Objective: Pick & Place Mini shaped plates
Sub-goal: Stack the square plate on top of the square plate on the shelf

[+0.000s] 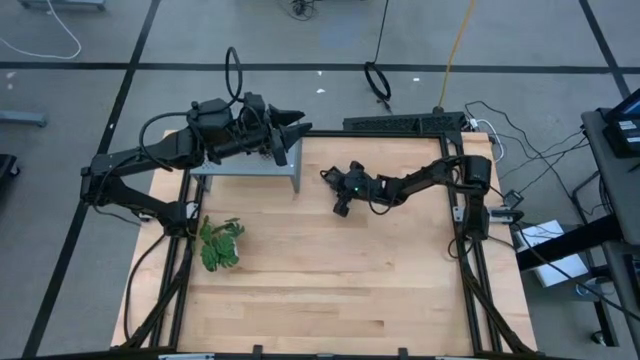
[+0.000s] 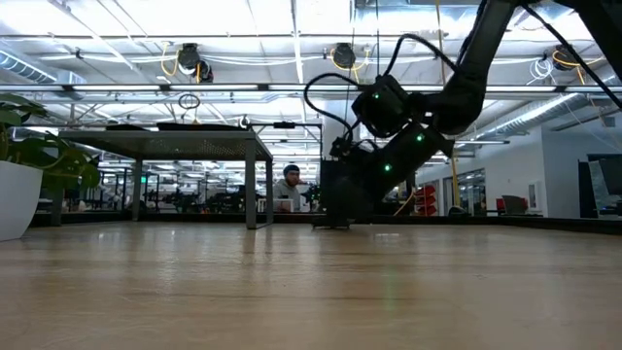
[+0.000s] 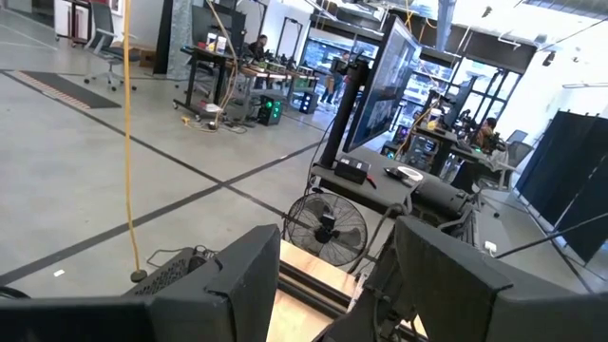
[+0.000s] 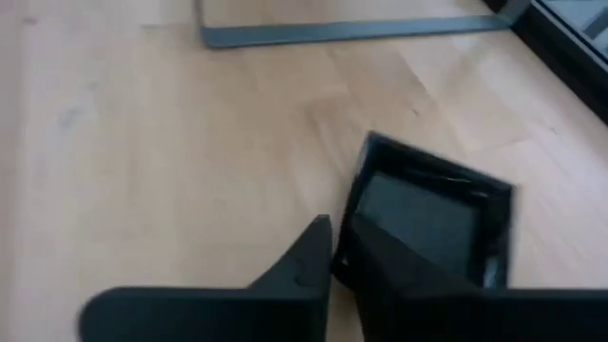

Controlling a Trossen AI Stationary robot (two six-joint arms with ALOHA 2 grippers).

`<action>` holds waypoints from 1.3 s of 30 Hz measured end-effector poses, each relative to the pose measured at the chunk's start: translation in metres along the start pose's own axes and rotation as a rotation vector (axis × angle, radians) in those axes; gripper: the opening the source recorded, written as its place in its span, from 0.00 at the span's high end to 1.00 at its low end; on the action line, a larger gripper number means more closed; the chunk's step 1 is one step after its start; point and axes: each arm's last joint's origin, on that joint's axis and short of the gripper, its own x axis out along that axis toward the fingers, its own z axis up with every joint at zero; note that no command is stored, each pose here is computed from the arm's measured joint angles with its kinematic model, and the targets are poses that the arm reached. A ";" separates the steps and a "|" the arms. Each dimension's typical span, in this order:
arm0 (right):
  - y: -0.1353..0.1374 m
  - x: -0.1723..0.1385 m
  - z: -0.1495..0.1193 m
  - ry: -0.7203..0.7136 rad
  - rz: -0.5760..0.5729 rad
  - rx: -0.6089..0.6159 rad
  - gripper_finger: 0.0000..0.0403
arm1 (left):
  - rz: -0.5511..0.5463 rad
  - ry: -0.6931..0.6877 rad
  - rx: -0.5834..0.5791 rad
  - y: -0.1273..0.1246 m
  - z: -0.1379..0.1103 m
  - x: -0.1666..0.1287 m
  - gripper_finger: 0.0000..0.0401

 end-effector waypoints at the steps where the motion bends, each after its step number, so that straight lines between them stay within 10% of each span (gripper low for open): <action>1: 0.002 -0.003 0.002 -0.006 0.008 -0.004 0.97 | 0.000 0.000 0.000 0.000 0.000 0.000 0.47; 14: 0.043 -0.062 0.041 -0.100 0.438 -0.098 1.00 | 0.002 0.006 0.001 0.000 -0.001 0.000 0.47; 39: 0.083 -0.049 0.023 -0.103 0.560 -0.132 0.86 | 0.027 0.101 -0.014 0.003 -0.010 -0.001 0.47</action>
